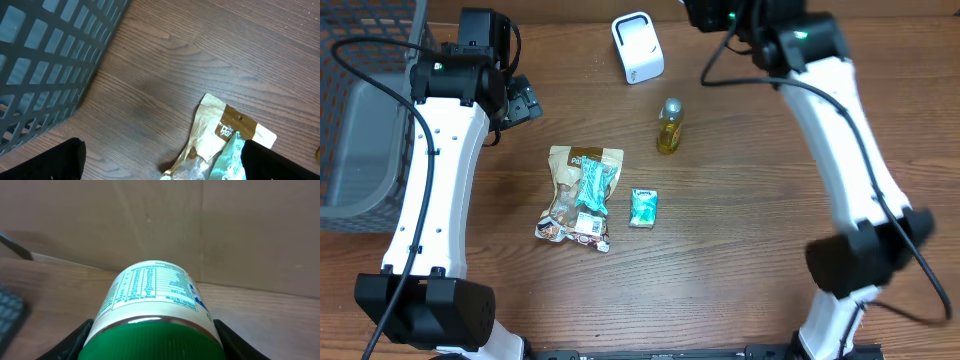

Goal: Scan the item barcode
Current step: 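Raise the jar to the white scanner at the back with the right gripper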

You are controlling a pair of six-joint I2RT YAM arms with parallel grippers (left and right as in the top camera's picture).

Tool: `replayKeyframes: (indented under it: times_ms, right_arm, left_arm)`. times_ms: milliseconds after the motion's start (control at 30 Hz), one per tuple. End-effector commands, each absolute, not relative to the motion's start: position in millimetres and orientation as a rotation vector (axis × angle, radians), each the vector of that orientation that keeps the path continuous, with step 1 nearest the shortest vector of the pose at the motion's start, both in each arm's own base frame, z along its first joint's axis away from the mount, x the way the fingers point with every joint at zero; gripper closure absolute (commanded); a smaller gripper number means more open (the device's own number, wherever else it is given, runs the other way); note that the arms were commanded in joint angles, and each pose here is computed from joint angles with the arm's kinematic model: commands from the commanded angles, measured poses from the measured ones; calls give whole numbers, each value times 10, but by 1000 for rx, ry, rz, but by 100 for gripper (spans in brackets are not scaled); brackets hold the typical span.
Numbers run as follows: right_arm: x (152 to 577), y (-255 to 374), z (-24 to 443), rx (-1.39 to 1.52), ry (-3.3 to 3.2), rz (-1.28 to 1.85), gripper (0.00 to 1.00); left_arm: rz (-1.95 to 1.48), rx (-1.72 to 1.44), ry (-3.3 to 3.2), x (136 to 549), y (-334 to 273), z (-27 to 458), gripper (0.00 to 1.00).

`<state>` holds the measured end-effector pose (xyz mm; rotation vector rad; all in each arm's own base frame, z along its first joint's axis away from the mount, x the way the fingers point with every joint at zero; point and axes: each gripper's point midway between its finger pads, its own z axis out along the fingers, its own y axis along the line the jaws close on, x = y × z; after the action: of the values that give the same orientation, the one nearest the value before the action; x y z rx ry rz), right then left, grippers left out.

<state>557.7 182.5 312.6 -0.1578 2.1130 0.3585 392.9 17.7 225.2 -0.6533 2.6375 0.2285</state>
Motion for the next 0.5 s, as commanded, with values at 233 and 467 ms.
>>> replayKeyframes:
  times_ms: [233,467]
  right_arm:
    - [6233,2340,2302,-462,1972,396,96]
    - [6378,2507,1947,-801,1832,130,96]
  left_arm:
    - [234,-628,2608,3942,190,2372,0]
    - [234,-628,2608,3942,190,2372,0]
